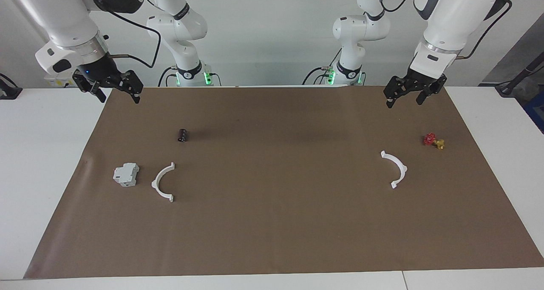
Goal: Assemble drain pipe with both arms
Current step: 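Reach the right gripper toward the white clamp half nearest it, then grasp the white clamp half with the right gripper and lift it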
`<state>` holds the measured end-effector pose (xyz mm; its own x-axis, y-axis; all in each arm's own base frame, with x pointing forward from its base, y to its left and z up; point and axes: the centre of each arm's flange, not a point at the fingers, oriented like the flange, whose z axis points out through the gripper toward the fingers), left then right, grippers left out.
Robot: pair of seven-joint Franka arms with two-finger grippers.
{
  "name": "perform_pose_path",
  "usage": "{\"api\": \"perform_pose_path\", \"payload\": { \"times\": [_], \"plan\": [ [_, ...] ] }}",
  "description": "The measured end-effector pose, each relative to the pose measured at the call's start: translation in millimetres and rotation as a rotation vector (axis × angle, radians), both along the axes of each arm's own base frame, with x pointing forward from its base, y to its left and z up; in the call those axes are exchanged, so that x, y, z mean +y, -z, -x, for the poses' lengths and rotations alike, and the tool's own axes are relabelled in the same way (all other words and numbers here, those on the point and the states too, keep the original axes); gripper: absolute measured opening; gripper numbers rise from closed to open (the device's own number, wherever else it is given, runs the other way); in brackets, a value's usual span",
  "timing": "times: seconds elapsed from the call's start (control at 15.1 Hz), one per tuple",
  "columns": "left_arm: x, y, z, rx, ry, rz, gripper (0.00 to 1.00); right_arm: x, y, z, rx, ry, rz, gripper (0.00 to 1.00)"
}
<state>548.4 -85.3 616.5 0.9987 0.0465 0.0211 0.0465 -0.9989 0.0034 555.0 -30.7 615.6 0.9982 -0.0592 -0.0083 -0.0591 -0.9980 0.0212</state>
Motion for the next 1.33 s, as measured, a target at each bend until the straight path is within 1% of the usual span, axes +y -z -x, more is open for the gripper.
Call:
{"api": "perform_pose_path", "payload": {
  "times": [0.07, 0.13, 0.27, 0.4, 0.53, 0.73, 0.93, 1.0, 1.13, 1.33],
  "plan": [
    [0, 0, 0, 0.0, 0.0, 0.0, 1.0, 0, 8, -1.8, -0.024, 0.0, 0.0, 1.0],
    [0, 0, 0, 0.0, 0.0, 0.0, 1.0, 0, 19, -2.3, -0.038, -0.001, 0.0, 1.0],
    [0, 0, 0, 0.0, 0.0, 0.0, 1.0, 1, 42, -4.4, -0.05, -0.008, 0.0, 1.0],
    [0, 0, 0, 0.0, 0.0, 0.0, 1.0, 0, 62, -11.9, -0.064, -0.062, 0.003, 1.0],
    [0, 0, 0, 0.001, 0.0, 0.0, 1.0, -4, 91, -27.2, -0.079, -0.123, 0.007, 1.0],
    [0, 0, 0, 0.001, 0.0, 0.0, 1.0, -3, 154, -60.4, -0.105, -0.184, -0.022, 1.0],
    [0, 0, 0, 0.001, 0.0, 0.0, 1.0, -3, 220, -83.5, -0.104, -0.271, -0.017, 1.0],
    [0, 0, 0, 0.001, 0.0, 0.0, 1.0, -3, 238, -87.4, -0.107, -0.299, -0.014, 1.0],
    [0, 0, 0, 0.001, 0.0, 0.0, 1.0, -4, 266, -86.9, -0.11, -0.329, -0.009, 1.0],
    [0, 0, 0, 0.001, 0.0, 0.0, 1.0, -5, 285, -80.7, -0.086, -0.356, -0.021, 1.0]
  ]
}}
